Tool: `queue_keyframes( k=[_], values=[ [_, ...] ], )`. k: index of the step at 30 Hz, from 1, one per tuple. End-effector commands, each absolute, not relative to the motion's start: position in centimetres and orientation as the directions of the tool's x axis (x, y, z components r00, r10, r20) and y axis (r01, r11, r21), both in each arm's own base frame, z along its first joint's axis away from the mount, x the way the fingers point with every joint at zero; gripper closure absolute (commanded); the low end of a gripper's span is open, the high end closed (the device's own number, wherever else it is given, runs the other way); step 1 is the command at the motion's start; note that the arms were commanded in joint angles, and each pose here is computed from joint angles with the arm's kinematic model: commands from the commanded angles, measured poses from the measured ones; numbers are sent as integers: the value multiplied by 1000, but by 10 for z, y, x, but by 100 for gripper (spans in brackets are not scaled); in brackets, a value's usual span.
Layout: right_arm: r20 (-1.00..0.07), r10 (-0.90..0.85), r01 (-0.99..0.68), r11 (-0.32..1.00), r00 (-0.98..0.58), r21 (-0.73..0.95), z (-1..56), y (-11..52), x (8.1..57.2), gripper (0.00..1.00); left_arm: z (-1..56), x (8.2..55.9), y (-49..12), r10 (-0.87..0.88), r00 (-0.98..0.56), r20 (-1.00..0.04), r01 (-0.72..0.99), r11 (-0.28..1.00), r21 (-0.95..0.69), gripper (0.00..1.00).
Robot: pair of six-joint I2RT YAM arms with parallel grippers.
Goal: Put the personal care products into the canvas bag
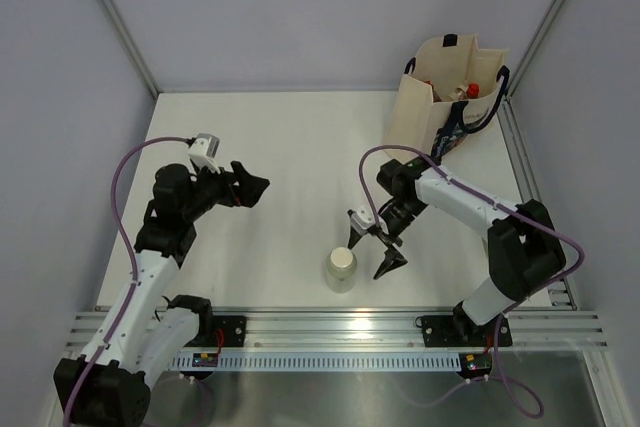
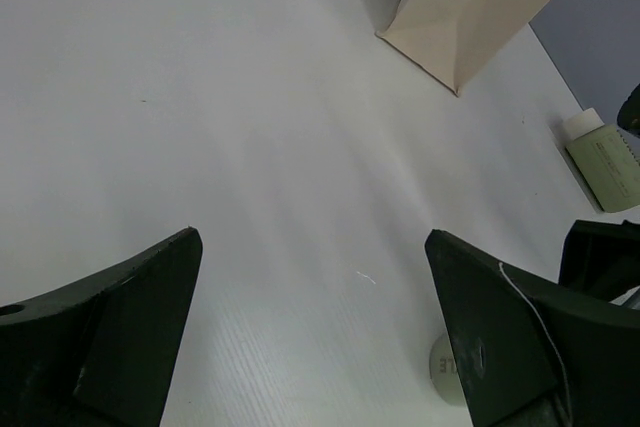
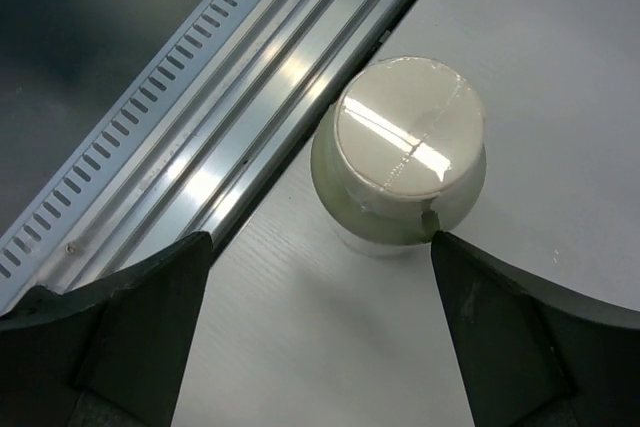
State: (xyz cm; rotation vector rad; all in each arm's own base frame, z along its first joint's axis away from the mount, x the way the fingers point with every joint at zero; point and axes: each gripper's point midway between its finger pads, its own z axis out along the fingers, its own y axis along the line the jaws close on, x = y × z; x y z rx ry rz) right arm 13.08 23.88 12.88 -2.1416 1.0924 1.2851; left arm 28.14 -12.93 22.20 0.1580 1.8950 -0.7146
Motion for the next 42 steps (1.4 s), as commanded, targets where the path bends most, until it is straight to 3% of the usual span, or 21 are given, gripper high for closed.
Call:
queue_keyframes(
  k=[1,9,20,22,23,27,28,32,37,38,42],
  values=[
    [-899,-399,-799,-592,183,100,128,261,127,0,235,278,-133,-225,-403,-887,450,796,-406,1],
    [-884,-447,-825,-546,138,147,110,298,126,1,239,278,-131,-231,-398,-888,439,802,-405,1],
    [-882,-430,-785,-606,191,126,103,322,113,0,239,279,-125,-241,-388,-889,407,821,-400,1],
    [-876,-440,-776,-616,197,134,98,325,111,5,239,279,-124,-242,-387,-890,404,823,-399,1],
    [-871,-445,-778,-615,208,129,97,327,112,8,239,278,-123,-242,-386,-890,400,825,-398,1],
    [-860,-473,-774,-612,192,163,95,326,112,39,240,277,-123,-245,-383,-891,397,827,-398,1],
    [-858,-476,-776,-609,193,164,95,326,112,53,239,276,-122,-245,-383,-891,397,827,-398,1],
    [-861,-464,-785,-604,206,137,109,325,115,78,239,277,-123,-247,-378,-892,400,826,-398,1],
    [-908,-414,-847,-503,65,169,167,327,150,91,244,279,-125,-249,-369,-896,412,820,-397,1],
    [-926,-377,-870,-462,19,171,192,327,170,99,246,279,-125,-249,-365,-897,417,818,-396,1],
    [-936,-331,-897,-367,-119,244,233,317,208,100,246,282,-127,-255,-361,-897,426,811,-402,1]
  ],
)
